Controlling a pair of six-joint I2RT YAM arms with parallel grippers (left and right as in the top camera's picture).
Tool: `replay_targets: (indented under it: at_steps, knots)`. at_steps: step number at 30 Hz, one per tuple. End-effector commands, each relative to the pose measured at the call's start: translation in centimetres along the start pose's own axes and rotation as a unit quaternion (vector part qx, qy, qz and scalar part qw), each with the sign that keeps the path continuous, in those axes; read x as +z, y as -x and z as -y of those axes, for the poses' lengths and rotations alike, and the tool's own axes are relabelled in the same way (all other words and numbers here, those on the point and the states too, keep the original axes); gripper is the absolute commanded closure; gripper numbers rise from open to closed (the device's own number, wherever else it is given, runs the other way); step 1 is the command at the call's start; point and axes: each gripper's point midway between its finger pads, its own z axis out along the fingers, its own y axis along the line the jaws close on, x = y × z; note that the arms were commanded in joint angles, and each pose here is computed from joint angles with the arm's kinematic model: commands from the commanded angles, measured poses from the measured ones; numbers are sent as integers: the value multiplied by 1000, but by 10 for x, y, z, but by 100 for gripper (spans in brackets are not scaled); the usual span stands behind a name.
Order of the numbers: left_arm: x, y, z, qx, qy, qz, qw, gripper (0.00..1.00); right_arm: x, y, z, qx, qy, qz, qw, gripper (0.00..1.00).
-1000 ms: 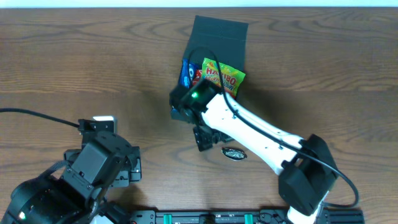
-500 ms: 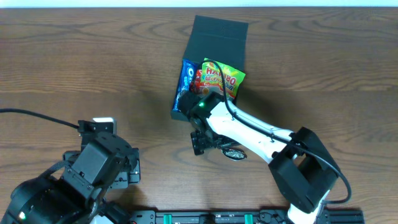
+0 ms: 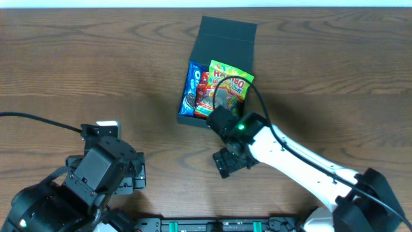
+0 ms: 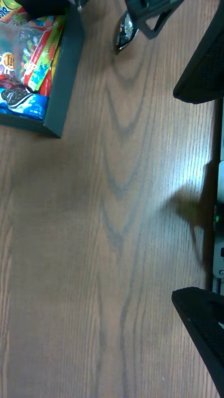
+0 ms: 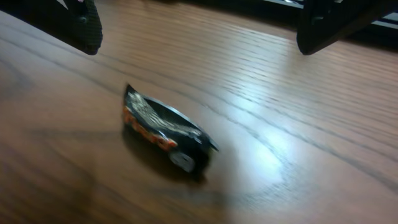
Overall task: Pack container
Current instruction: 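Move the right gripper down to the small dark wrapped candy, then grasp the dark wrapped candy with the right gripper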
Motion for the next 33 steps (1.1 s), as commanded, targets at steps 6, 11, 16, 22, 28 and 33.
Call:
replay_targets:
  at_steps: [6,11,16,22,28,33]
  knots:
    - [1,0,0,-1,2,0,1000,5,1,0,32,-3,-66,6,998,1]
    - [1,0,0,-1,2,0,1000,5,2,11,21,-151,-44,21,987,1]
    - [1,0,0,-1,2,0,1000,5,11,21,10,-217,-21,47,975,1]
    - [1,0,0,-1,2,0,1000,5,36,15,20,-219,-20,42,975,1]
    - [1,0,0,-1,2,0,1000,5,53,16,22,-204,18,53,977,1]
    - [1,0,0,-1,2,0,1000,5,54,17,16,-222,39,59,972,1]
